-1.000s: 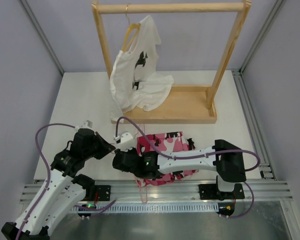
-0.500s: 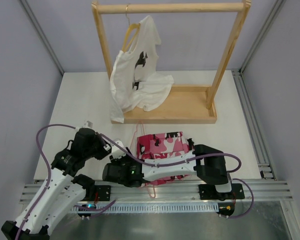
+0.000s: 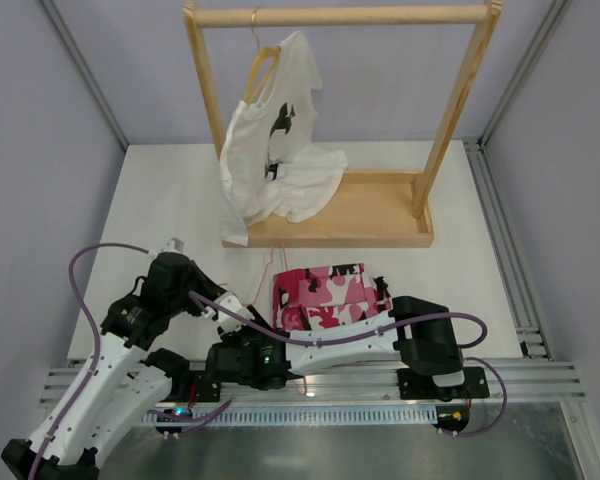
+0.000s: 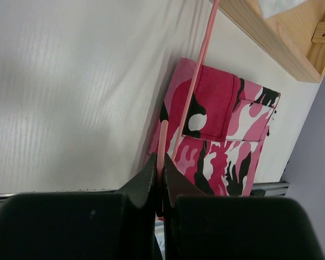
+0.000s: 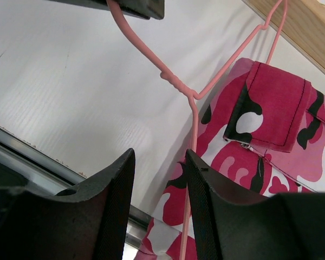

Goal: Place the trousers on the hanger
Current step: Pass the hanger from the left arm to the right

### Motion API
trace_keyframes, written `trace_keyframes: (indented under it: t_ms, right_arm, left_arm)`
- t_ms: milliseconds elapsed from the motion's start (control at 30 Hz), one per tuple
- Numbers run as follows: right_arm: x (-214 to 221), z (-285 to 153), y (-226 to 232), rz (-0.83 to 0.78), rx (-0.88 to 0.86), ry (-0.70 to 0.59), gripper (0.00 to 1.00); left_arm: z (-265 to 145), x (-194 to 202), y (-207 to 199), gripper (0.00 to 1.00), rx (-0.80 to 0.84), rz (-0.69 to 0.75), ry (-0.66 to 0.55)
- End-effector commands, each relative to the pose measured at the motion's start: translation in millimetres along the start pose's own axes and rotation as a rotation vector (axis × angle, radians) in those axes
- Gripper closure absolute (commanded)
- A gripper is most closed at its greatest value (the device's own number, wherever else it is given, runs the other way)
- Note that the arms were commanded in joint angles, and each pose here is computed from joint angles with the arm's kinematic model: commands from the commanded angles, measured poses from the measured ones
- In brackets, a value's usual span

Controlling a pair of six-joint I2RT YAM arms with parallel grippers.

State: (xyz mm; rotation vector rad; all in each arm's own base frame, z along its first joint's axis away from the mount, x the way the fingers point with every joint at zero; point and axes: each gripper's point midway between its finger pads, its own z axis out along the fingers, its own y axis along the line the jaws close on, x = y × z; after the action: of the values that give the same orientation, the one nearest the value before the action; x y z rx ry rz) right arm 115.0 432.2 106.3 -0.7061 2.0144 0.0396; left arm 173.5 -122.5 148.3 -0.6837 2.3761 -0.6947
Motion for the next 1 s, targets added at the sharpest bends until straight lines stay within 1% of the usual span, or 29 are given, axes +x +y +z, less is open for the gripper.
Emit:
trace_keyframes:
  t_ms: [0,100,267,433,500,567,633,733,800,867,967]
  right_arm:
    - [-26.8,-16.6,-13.6,0.035,0.010,-0.058,0.54]
    - [-26.8,-17.2,-14.3,0.028,0.016,-0.062,0.54]
    - [-29.5,-23.9,-10.3,0.022,0.000,-0.060,0.52]
    - [-33.6,-26.2,-12.2,0.047,-0.007,-0.076,0.48]
    - [-33.3,-24.5,-16.4,0.042,0.014,-0.092,0.44]
    - [-32.9,-19.5,-14.7,0.023,0.027,-0.106,0.42]
    - [-28.2,-10.8,-9.7,-0.041,0.044,-0.111,0.42]
    - [-29.8,-0.2,-12.4,-0.072,0.110,-0.128,0.42]
    - [-22.3,8.5,-13.7,-0.111,0.153,-0.119,0.42]
    - [-23.5,14.4,-16.5,-0.113,0.186,-0.127,0.42]
    - [-24.3,24.5,-17.5,-0.111,0.190,-0.122,0.42]
  left_arm:
    - [-9.7,-24.9,-6.0,1.00,-0.020,0.069,-0.095]
    - [-8.6,-26.1,-6.4,1.00,-0.033,0.119,-0.083]
    - [-3.6,-23.6,-1.6,1.00,-0.059,0.145,-0.062]
    - [-3.5,-25.1,-0.1,1.00,-0.066,0.161,-0.068]
    - [-3.5,-24.9,1.3,1.00,-0.072,0.173,-0.065]
    - [-3.7,-22.7,-0.5,1.00,-0.062,0.176,-0.052]
    - [-4.3,-21.4,-2.8,1.00,-0.048,0.170,-0.047]
    - [-5.4,-19.5,-10.3,1.00,-0.012,0.144,-0.040]
    - [-5.3,-18.0,-11.5,1.00,-0.006,0.133,-0.033]
    - [-5.0,-14.0,-15.0,1.00,0.014,0.126,-0.011]
    - [-3.9,-10.8,-15.6,1.00,0.022,0.114,0.002]
